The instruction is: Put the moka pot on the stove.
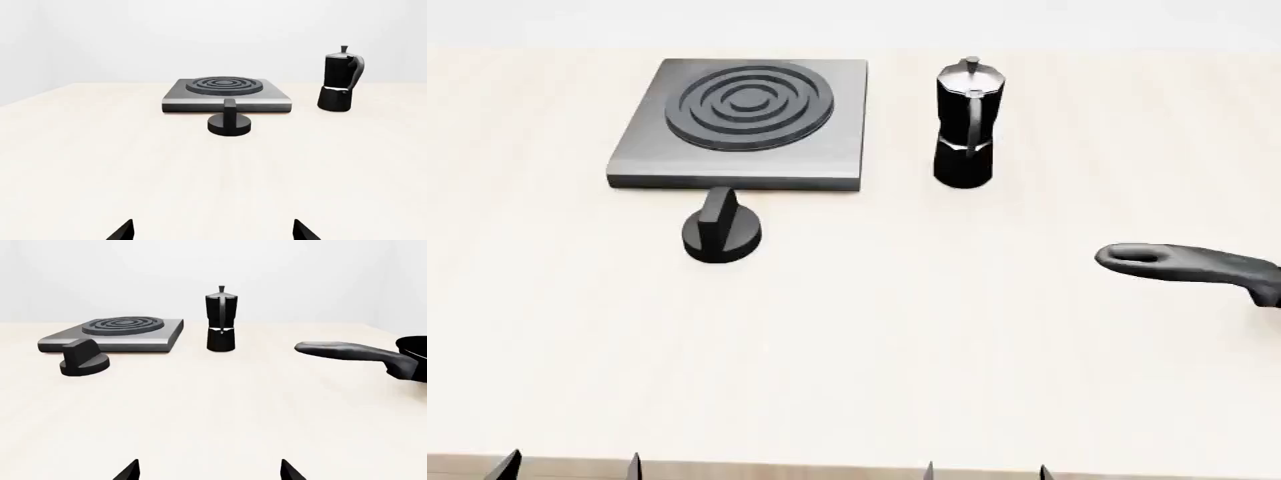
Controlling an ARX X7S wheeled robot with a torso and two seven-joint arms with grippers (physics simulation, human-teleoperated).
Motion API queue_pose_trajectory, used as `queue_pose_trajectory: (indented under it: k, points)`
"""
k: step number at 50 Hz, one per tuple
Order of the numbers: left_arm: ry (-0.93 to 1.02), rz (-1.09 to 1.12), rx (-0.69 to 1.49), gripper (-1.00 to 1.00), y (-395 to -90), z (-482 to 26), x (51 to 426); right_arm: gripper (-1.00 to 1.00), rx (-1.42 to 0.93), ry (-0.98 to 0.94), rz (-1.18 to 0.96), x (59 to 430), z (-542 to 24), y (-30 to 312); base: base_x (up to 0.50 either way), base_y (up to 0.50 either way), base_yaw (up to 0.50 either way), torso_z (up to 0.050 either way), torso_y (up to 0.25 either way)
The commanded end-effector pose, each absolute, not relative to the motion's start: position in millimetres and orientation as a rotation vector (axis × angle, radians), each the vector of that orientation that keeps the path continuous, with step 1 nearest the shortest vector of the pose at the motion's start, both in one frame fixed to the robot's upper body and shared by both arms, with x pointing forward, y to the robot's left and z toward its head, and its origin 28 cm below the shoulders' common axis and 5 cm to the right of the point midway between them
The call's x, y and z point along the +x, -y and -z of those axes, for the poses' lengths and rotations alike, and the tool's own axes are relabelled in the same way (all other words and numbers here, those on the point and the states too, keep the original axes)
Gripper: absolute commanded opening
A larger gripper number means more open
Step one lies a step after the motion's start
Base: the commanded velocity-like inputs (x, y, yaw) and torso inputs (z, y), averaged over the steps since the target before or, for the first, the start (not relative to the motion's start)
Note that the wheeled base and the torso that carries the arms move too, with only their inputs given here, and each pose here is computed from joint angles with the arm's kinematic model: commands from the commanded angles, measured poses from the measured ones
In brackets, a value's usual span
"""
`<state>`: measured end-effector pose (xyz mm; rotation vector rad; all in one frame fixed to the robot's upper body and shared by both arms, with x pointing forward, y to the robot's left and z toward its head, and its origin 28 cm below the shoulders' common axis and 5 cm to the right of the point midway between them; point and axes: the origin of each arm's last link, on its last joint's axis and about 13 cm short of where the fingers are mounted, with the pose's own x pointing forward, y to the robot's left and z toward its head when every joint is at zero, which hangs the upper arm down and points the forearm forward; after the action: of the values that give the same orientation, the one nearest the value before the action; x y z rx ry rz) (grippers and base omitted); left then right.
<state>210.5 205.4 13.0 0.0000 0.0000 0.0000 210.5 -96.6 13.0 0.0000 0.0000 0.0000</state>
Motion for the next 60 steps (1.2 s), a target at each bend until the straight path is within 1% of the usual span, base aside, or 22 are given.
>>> queue_pose_trajectory:
  k: [1,12,13,14,15,19,24,29,32,36,42,48,56,60]
  points:
    - [-0.001,0.001,0.002,1.0,-205.3,-12.9,210.4,1.0,-0.008,0.0,-0.002,210.4,-13.2,95.5,0.0,0.0,0.0,0.0,0.0]
    - [-0.028,-0.004,0.014,1.0,-205.9,-11.6,210.7,1.0,-0.011,-0.01,0.009,207.8,-13.0,96.3,0.0,0.0,0.0,0.0,0.0]
    - [0.155,-0.013,0.05,1.0,-187.3,-25.5,246.6,1.0,-0.002,-0.145,0.294,159.3,35.0,132.8,0.0,0.0,0.0,0.0,0.0]
    - [0.001,-0.004,0.005,1.0,-206.6,-13.3,210.8,1.0,-0.014,-0.016,0.02,206.2,-9.7,98.1,0.0,0.0,0.0,0.0,0.0]
    - [-0.03,-0.008,0.009,1.0,-207.4,-11.4,211.0,1.0,-0.015,-0.013,0.004,207.2,-12.4,94.4,0.0,0.0,0.0,0.0,0.0]
    - [-0.05,-0.027,-0.001,1.0,-210.5,-9.3,214.0,1.0,-0.025,-0.022,0.003,207.7,-11.5,92.3,0.0,0.0,0.0,0.0,0.0]
    - [-0.032,-0.03,-0.005,1.0,-210.2,-17.5,211.5,1.0,-0.035,0.026,0.044,205.6,-27.2,98.0,0.0,0.0,0.0,0.0,0.0]
    - [0.064,-0.032,-0.01,1.0,-210.4,-48.5,201.3,1.0,-0.055,0.171,0.081,197.5,-73.4,103.0,0.0,0.0,0.0,0.0,0.0]
    - [0.144,-0.036,-0.021,1.0,-211.3,-74.0,189.3,1.0,-0.067,0.272,0.092,186.4,-105.2,104.0,0.0,0.0,0.0,0.0,0.0]
    - [0.219,-0.037,-0.023,1.0,-212.4,-96.1,177.3,1.0,-0.065,0.355,0.092,175.4,-131.4,103.0,0.0,0.0,0.0,0.0,0.0]
    - [0.283,-0.025,-0.037,1.0,-212.7,-117.9,162.3,1.0,-0.079,0.432,0.08,162.5,-156.5,100.0,0.0,0.0,0.0,0.0,0.0]
    - [0.318,-0.019,-0.037,1.0,-212.5,-125.9,155.2,1.0,-0.096,0.466,0.073,156.1,-167.1,97.8,0.0,0.0,0.0,0.0,0.0]
    - [0.32,-0.015,-0.038,1.0,-212.3,-126.3,155.0,1.0,-0.103,0.475,0.062,156.0,-167.8,97.0,0.0,0.0,0.0,0.0,0.0]
    - [0.319,-0.011,-0.036,1.0,-211.7,-126.3,154.7,1.0,-0.105,0.481,0.068,155.7,-167.5,97.9,0.38,0.03,0.0,0.0,0.0]
